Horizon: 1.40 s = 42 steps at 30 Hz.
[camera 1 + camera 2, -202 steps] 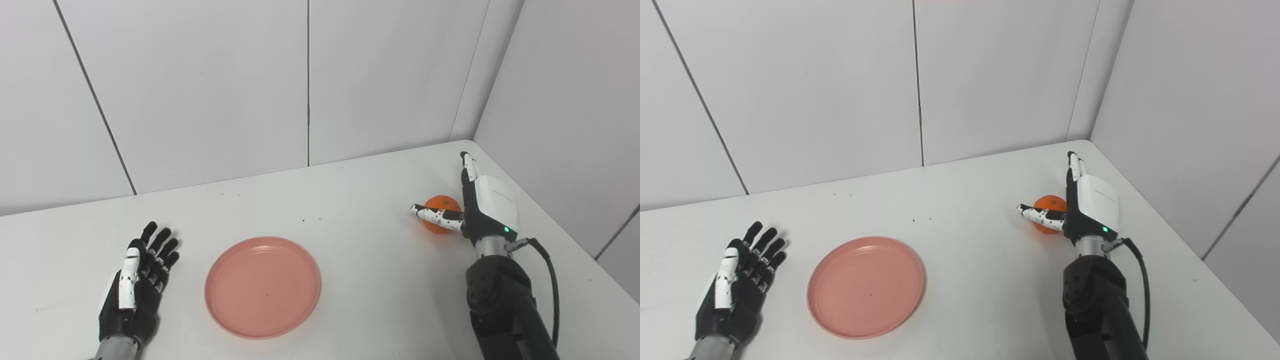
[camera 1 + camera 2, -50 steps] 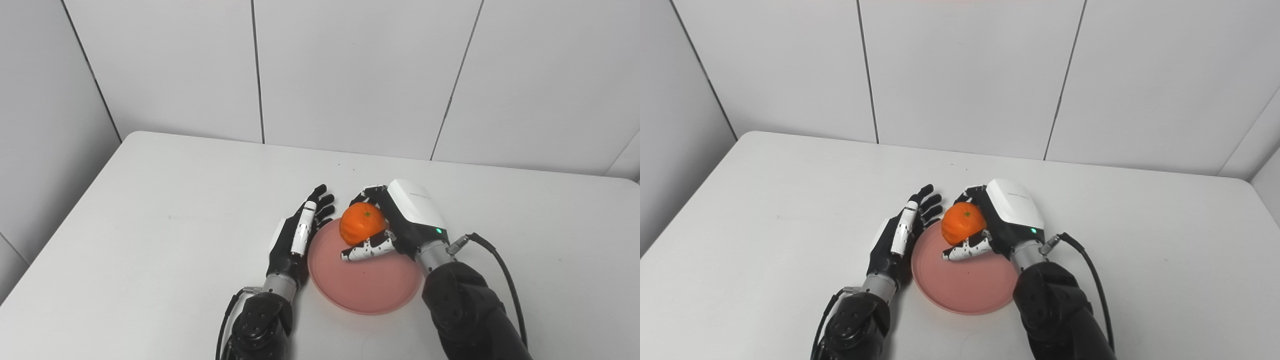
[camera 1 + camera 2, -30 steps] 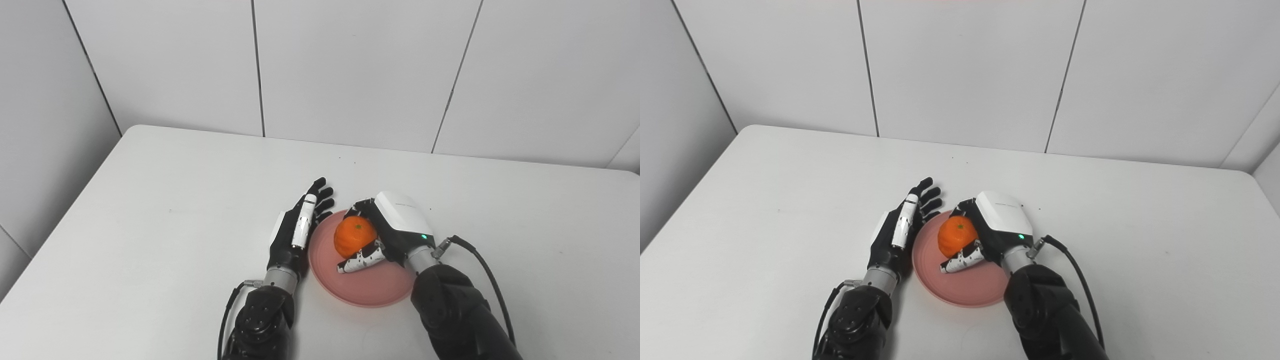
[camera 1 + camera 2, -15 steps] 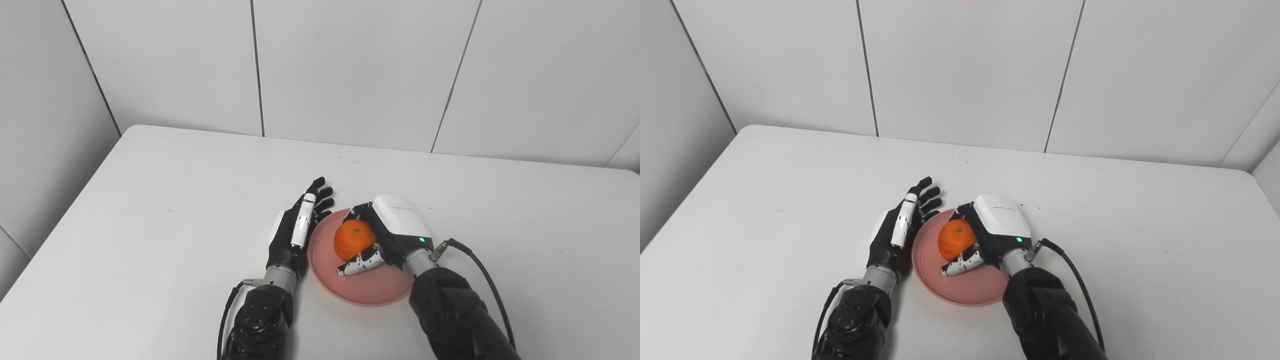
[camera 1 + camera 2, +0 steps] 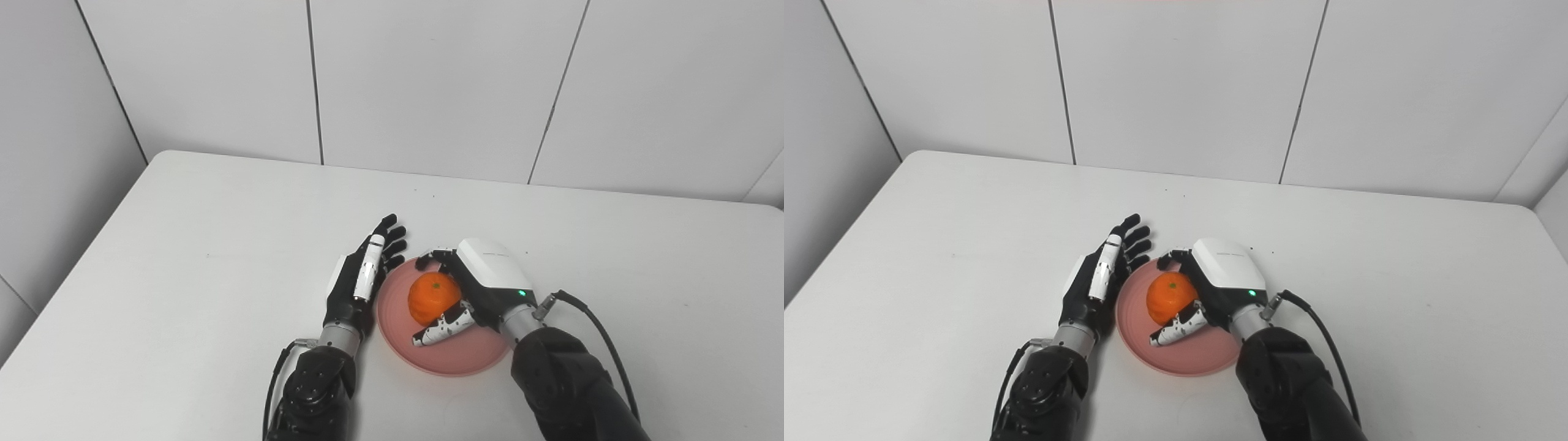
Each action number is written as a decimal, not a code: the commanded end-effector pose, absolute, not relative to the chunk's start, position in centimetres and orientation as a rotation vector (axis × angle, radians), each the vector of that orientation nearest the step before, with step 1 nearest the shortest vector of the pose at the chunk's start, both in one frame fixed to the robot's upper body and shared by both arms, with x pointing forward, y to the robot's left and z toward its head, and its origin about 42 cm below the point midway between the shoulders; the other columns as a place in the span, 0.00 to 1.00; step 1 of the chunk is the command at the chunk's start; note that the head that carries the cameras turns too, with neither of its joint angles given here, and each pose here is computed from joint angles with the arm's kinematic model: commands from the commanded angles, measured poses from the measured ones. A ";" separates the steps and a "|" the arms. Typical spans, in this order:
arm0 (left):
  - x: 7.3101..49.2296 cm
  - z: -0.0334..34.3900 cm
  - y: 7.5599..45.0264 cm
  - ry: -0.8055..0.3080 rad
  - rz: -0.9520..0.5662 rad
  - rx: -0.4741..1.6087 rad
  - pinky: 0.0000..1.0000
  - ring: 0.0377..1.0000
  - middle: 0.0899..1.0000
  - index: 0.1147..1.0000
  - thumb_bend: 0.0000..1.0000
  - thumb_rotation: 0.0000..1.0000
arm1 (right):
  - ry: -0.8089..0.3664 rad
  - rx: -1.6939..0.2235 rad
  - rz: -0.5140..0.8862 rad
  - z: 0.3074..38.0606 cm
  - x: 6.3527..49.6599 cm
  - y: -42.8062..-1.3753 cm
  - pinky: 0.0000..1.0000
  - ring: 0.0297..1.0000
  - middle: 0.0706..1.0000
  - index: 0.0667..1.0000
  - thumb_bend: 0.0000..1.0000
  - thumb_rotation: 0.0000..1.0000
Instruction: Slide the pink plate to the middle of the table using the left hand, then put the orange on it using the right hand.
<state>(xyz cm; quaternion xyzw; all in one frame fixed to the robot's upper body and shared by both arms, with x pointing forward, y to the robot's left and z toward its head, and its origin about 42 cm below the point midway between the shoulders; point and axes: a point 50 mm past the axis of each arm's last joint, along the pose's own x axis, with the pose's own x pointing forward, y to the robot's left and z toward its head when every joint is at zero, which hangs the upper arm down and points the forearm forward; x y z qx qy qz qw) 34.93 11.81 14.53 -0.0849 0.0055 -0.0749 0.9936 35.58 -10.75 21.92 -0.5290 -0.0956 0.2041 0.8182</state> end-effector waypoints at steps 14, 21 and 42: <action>35.2 15.7 11.7 -0.049 -0.167 -0.190 0.90 0.90 0.89 0.86 0.35 1.00 | -0.254 -1.127 0.496 25.4 35.9 -12.2 0.85 0.92 0.94 0.95 1.00 0.48; 35.2 15.7 11.9 -0.057 -0.167 -0.191 0.89 0.89 0.88 0.86 0.35 1.00 | -0.292 -1.143 0.473 25.8 36.2 -13.0 0.83 0.90 0.92 0.94 1.00 0.48; 35.2 15.4 12.5 -0.059 -0.172 -0.201 0.90 0.89 0.89 0.88 0.35 1.00 | -0.424 -0.910 0.195 30.7 35.0 -19.6 0.83 0.93 0.99 1.00 1.00 0.54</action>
